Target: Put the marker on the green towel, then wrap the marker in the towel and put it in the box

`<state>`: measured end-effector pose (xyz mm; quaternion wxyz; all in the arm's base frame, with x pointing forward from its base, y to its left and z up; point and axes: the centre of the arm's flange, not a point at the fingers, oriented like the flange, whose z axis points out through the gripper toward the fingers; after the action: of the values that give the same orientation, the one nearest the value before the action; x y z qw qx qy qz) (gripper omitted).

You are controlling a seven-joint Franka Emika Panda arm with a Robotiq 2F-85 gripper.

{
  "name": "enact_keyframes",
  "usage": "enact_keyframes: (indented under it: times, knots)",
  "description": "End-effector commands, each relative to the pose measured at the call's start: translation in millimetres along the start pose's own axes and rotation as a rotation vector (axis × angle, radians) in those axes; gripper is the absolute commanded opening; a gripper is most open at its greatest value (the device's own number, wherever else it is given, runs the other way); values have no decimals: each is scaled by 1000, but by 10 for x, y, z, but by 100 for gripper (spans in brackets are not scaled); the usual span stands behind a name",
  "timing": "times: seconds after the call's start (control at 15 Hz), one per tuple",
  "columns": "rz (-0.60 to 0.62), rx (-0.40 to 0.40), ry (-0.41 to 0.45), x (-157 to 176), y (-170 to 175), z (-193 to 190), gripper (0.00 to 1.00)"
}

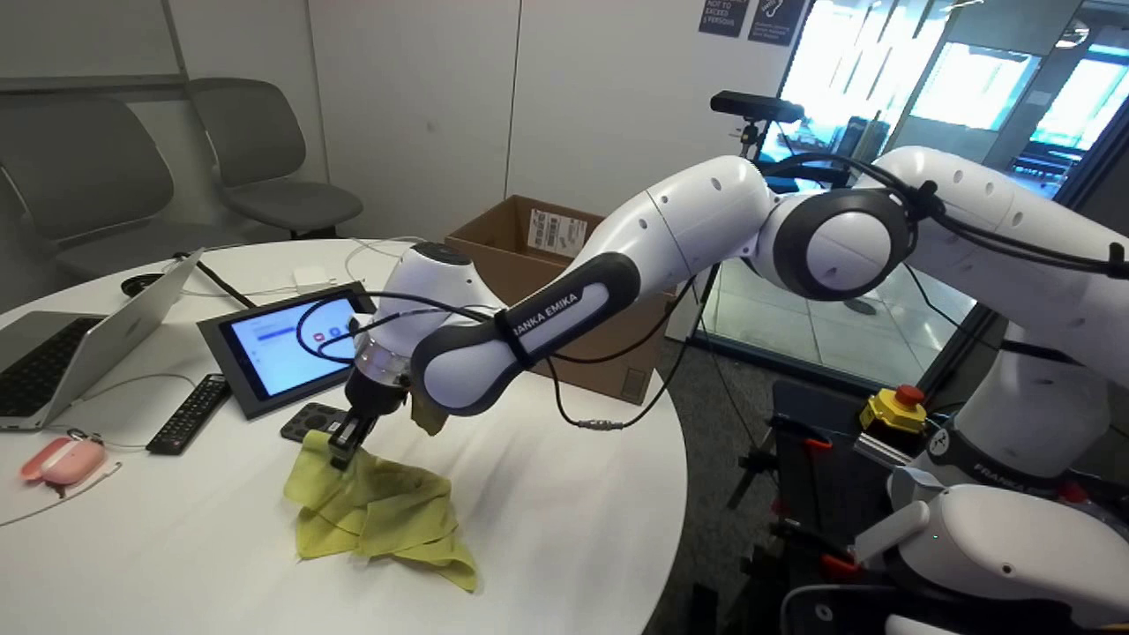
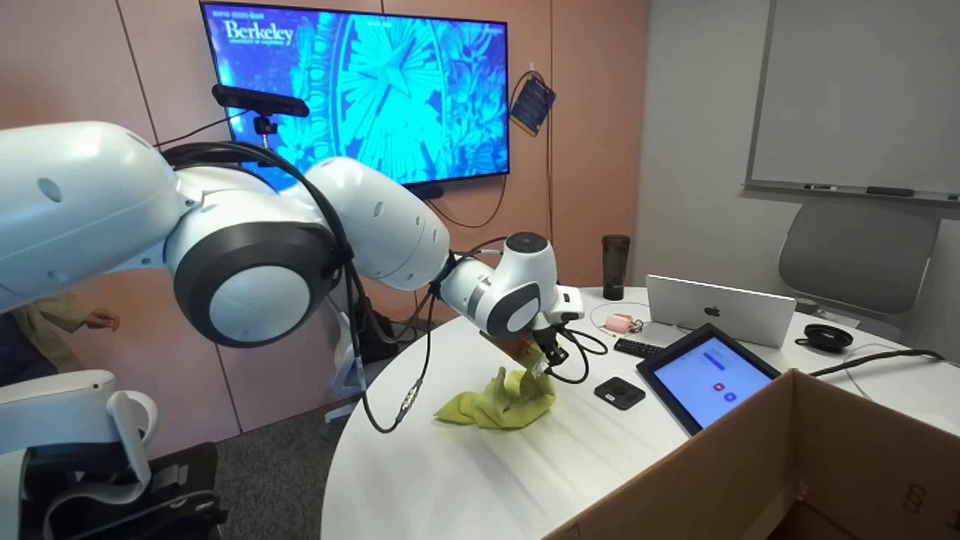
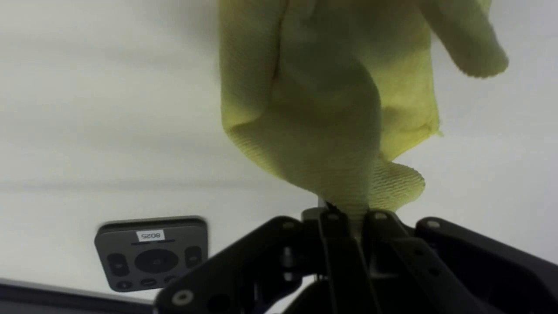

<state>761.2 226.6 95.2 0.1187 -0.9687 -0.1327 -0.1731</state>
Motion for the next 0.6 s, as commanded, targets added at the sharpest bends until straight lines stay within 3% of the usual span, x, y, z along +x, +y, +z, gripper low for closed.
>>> enact_keyframes:
  times: [0.0,0.33,0.53]
  knots:
    - [-170,61,-83,-535,41,-593,1]
    - [-397,134,-150,-698,87,-909,1]
    - [-494,116,-180,-858,27,-1120,1]
